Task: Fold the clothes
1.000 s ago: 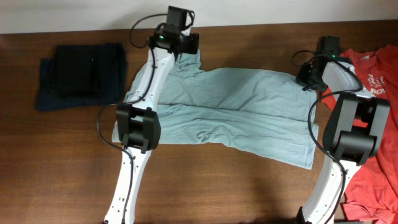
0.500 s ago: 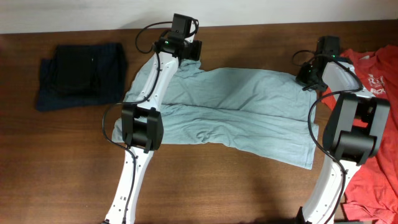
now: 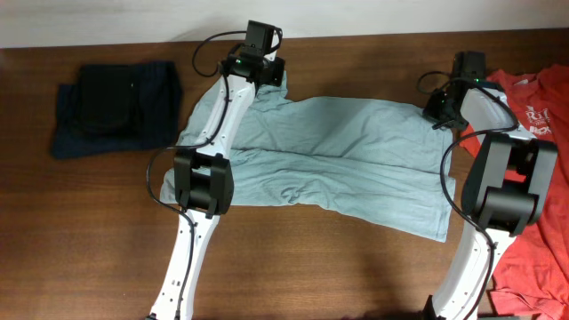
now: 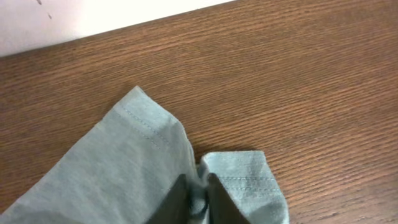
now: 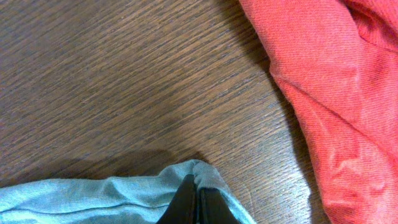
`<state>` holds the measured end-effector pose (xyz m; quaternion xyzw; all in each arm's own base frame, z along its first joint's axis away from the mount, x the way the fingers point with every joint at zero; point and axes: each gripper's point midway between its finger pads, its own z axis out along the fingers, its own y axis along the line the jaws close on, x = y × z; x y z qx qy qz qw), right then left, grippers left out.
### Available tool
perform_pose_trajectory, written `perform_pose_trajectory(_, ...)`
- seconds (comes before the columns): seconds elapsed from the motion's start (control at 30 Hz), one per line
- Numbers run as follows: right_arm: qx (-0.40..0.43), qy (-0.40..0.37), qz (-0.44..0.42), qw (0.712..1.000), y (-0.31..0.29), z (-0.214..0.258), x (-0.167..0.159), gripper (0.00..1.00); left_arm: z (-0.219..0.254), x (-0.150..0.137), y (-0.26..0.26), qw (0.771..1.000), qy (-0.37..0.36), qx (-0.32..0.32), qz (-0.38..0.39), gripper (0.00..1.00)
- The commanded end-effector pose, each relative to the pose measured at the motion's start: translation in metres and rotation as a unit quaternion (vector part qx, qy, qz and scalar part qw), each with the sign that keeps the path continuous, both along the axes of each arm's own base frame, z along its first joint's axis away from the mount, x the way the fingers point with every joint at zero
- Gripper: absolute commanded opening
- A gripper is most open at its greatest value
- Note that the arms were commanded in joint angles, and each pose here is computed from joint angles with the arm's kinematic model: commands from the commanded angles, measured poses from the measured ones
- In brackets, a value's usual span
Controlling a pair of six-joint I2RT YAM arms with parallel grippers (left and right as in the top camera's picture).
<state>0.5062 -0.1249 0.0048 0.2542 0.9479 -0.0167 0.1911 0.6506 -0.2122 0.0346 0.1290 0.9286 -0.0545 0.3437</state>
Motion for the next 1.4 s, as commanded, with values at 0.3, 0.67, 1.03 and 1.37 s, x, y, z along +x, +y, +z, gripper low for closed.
perform_pose_trajectory(0.3,0.007,0.007,-0.004,1.000,0.001,-0.008,-0.003,0.04,-0.003,0.007,0.019,1.000,-0.002,0.004,0.013,0.47)
perform_pose_trajectory(0.67,0.007,0.007,-0.004,1.000,0.001,-0.008,-0.004,0.04,-0.005,0.004,0.018,1.000,0.005,0.007,0.011,0.30)
perform_pose_trajectory(1.03,0.007,0.007,-0.004,1.000,0.001,-0.008,-0.003,0.04,-0.013,0.003,0.018,1.000,0.009,0.008,0.011,0.33)
perform_pose_trajectory(1.37,0.007,0.006,-0.004,1.000,0.001,-0.008,-0.003,0.04,-0.019,0.006,0.017,1.000,0.006,0.007,0.011,0.27)
